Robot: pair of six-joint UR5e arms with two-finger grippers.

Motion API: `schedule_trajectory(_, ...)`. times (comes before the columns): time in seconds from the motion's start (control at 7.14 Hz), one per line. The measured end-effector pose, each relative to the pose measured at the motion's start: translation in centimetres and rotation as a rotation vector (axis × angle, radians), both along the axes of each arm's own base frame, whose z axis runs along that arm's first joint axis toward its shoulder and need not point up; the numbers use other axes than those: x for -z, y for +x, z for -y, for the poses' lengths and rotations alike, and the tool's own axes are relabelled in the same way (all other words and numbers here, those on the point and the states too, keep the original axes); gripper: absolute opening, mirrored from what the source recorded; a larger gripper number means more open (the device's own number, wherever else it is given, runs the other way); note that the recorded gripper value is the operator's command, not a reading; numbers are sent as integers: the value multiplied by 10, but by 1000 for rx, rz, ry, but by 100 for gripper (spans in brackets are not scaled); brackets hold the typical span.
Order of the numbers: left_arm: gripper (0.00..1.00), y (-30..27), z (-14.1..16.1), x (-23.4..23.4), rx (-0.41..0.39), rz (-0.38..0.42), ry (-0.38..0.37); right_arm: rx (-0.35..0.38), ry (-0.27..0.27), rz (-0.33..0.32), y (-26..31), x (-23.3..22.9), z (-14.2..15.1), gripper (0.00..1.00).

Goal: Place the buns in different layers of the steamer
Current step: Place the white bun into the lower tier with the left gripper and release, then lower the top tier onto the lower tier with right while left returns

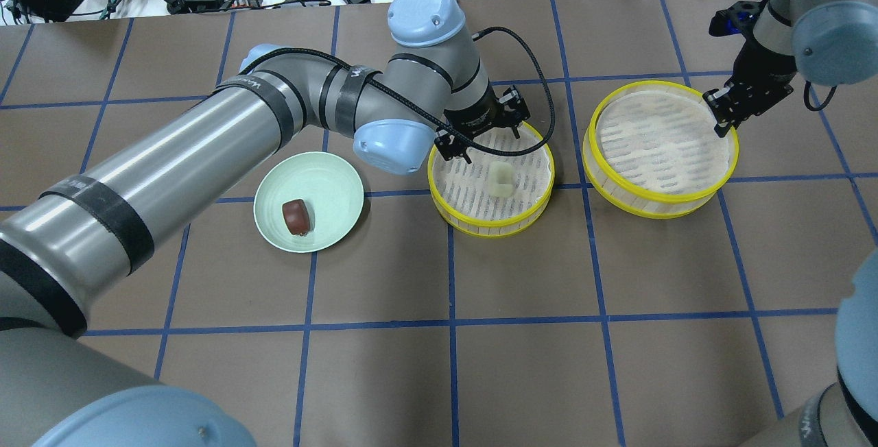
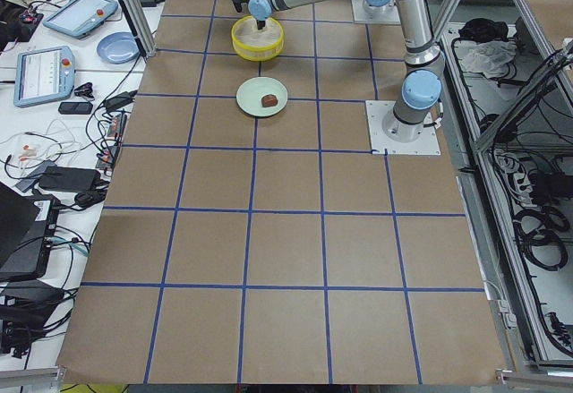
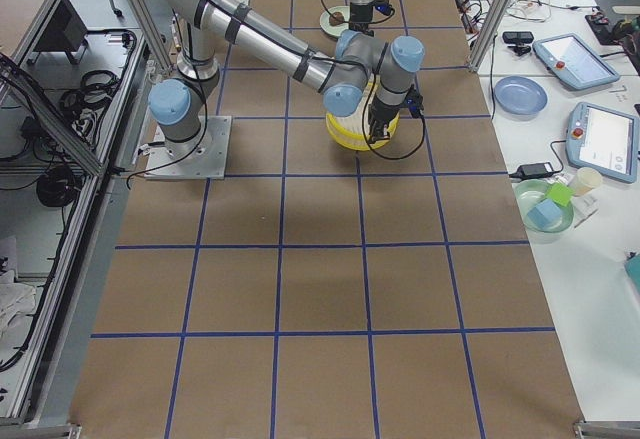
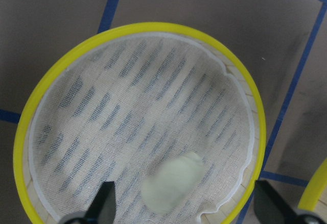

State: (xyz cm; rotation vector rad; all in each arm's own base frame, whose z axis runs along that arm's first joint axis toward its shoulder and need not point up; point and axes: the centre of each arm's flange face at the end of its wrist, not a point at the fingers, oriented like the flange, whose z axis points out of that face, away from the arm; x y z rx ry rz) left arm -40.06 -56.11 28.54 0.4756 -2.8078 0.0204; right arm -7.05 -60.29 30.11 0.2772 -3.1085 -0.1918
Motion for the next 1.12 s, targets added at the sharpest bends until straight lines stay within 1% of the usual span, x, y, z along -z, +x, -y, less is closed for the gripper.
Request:
schedule_trajectory(0.14, 100, 6, 2, -7, 6, 3, -17, 0, -6, -3, 2, -3, 0, 5)
schedule_trajectory(0.28, 100, 27, 12, -16, 15, 24, -42, 7, -15, -5, 9, -8, 0, 5)
schedule_trajectory(0.42, 100, 73, 28, -24, 62, 72, -58, 20, -26, -10, 32, -14, 0, 5)
schedule_trajectory(0.56, 100, 129, 37, -23, 156, 152, -50, 28, -34, -18, 76, -20, -1, 5)
schedule_trajectory(0.7, 100, 186, 38, -10, 260, 255, -23, 58, -42, -29, 133, -23, -5, 5)
schedule_trajectory(0.84, 100, 233, 31, 6, 318, 318, 24, 103, -49, -38, 185, -22, -12, 6)
schedule_trajectory(0.98, 100, 269, 23, 23, 336, 334, 75, 138, -54, -37, 228, -20, -20, 6)
schedule_trajectory(1.12, 100, 295, 13, 40, 344, 329, 121, 162, -52, -26, 258, -16, -27, 6)
